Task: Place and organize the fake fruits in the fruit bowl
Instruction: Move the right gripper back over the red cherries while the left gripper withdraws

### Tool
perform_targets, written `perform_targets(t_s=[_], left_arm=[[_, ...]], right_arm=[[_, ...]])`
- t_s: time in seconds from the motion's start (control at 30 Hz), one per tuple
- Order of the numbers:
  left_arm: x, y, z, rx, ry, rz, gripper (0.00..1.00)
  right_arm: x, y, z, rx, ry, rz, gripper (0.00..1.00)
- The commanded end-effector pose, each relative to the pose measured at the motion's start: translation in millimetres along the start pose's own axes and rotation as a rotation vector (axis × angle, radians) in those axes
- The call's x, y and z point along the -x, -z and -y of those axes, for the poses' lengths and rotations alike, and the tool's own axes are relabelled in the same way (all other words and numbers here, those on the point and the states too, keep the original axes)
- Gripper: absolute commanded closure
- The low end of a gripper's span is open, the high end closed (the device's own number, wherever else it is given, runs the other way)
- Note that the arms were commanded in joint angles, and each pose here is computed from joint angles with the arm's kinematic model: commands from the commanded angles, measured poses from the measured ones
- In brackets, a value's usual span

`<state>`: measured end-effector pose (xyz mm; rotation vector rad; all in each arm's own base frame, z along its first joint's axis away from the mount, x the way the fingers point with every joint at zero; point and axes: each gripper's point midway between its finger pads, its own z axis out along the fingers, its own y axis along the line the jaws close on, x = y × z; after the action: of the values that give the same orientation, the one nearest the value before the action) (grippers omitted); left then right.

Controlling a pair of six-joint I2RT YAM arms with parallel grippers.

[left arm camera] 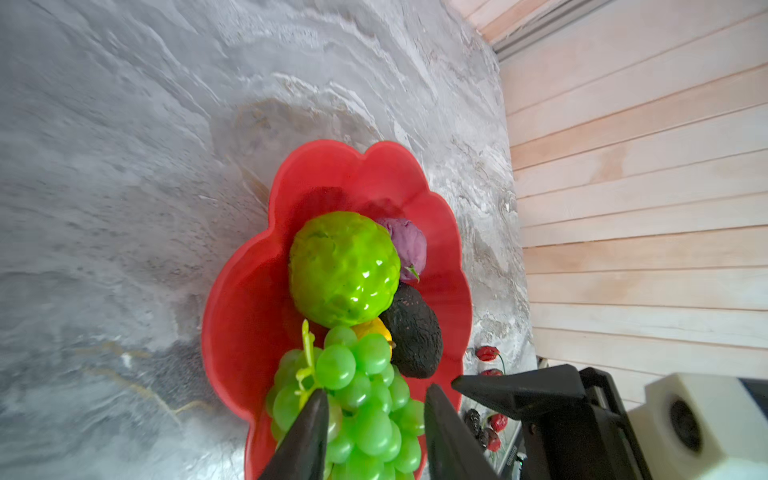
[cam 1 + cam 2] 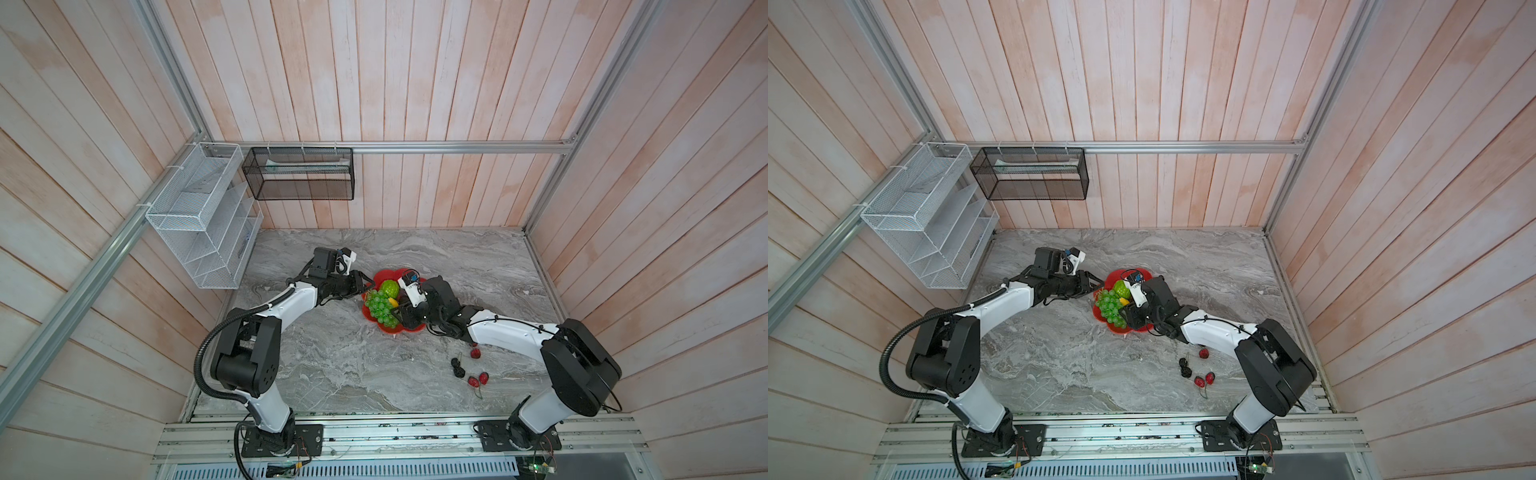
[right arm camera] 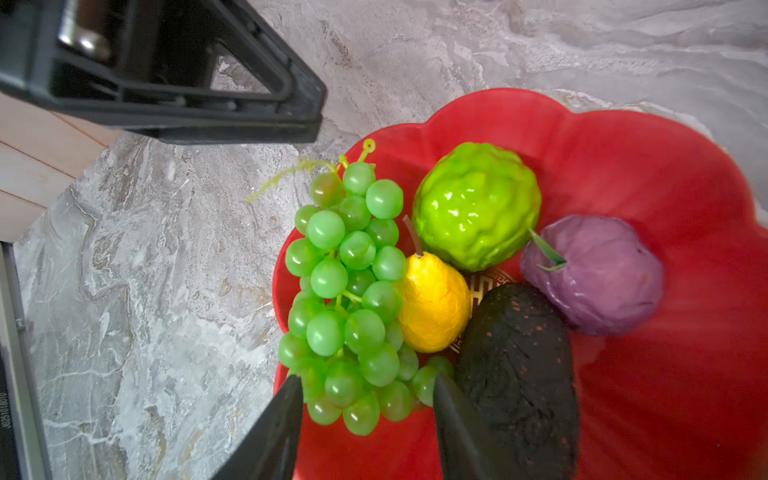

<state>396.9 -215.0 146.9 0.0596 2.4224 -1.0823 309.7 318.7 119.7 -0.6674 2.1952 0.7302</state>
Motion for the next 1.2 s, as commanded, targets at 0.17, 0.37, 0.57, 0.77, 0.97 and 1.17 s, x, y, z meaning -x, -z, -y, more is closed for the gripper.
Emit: perform_targets(t_s=[0.17,0.37,0.57,0.77,0.97,1.17], left_arm=[[-16,24,-31,0.285,0.006,0.054,0.64],[-29,6,-33,0.291,0.000,0.035,0.87],[-38,-14,-41,0.286,0.001,-0.003,0.92],[-36,-28,-36,0.236,0.000,-0.016,0.92],[-31,-38,-31,0.209,-0.010,-0.027,0.92],[-32,-40,-34,0.214,-0.017,-0.038,0.92]], right_arm=[[35,33,12,-0.120,-0.026,0.112,0.48],[46,73,37,-0.180,-0.111,0.239,0.47],[30,99,73,-0.251,-0.225,0.223,0.47],[0,123,104,-0.339,-0.348,0.197,0.46],[-30,134,123,-0.380,-0.461,0.154,0.45],[-41,134,124,-0.375,-0.495,0.142,0.45]])
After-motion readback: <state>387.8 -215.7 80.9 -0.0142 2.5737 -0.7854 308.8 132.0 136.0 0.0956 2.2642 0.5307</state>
